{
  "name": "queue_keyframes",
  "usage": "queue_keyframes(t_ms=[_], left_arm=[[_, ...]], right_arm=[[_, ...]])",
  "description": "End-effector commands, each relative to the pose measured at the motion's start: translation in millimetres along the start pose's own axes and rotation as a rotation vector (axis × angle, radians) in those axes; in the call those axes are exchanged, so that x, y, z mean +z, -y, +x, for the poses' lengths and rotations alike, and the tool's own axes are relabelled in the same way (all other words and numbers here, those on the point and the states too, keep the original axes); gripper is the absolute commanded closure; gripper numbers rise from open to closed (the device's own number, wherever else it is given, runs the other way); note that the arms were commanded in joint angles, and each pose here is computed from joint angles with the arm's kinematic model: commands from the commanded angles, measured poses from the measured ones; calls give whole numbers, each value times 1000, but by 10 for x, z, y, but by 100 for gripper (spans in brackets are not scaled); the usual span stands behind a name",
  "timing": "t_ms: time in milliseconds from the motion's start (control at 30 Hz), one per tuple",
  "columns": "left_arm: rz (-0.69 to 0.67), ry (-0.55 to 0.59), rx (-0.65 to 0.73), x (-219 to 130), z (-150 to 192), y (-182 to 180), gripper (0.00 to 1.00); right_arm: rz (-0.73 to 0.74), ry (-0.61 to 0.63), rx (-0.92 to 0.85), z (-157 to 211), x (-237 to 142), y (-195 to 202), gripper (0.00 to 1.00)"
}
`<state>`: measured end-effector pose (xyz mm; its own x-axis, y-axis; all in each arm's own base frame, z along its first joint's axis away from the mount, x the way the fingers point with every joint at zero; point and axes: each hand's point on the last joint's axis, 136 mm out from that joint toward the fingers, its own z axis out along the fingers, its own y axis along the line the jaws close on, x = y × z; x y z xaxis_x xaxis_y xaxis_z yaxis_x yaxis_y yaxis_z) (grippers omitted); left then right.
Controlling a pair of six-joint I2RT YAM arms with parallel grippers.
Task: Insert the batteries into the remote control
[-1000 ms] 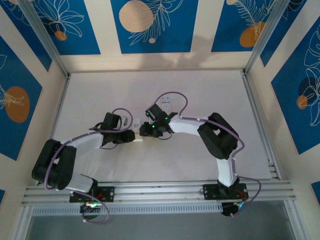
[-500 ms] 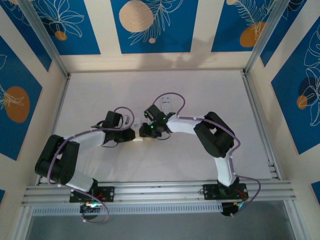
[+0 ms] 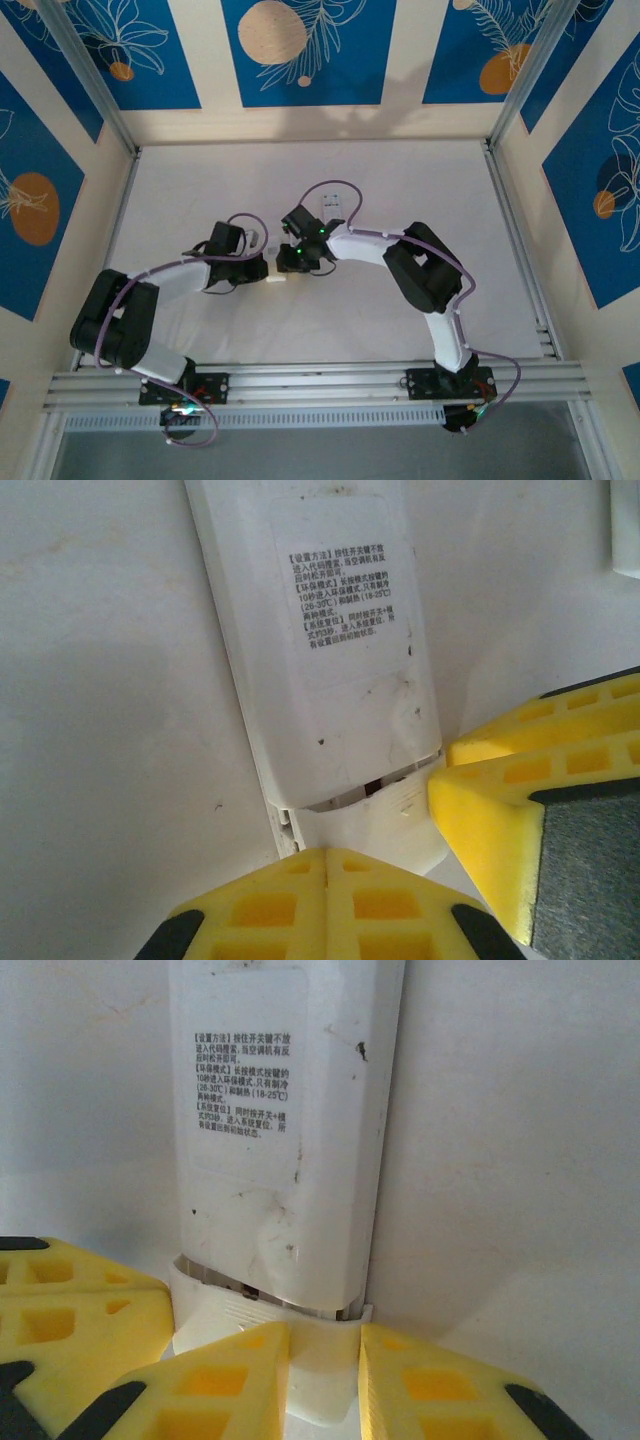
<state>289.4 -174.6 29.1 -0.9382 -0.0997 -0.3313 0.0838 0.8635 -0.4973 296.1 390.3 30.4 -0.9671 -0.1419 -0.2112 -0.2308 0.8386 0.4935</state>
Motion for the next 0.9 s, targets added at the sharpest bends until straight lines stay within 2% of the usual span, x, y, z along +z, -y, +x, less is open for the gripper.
queue_keyframes(t_ms=[0,267,533,667,800,867], left_arm=[[-169,-50,-43,215,280,-465,95],[-243,-47,-86,199,355,-626,95],[-378,-78,-130,96,468,-732,91],[-402,-64,-151,9,534,-764,86],[-442,-77,-205,37,641,-876,79],[-432,-69,-222,82,674,-899,79]], right_arm=[[-19,-22,-48,38,108,-118,76],[-54,-73,-98,109,202,-269,76],[48,-142,-186,377,407,-181,76],[-2,-136,-213,385,432,-289,75],[-137,-111,-189,223,329,-542,75],[-197,-105,-156,198,313,-651,75]])
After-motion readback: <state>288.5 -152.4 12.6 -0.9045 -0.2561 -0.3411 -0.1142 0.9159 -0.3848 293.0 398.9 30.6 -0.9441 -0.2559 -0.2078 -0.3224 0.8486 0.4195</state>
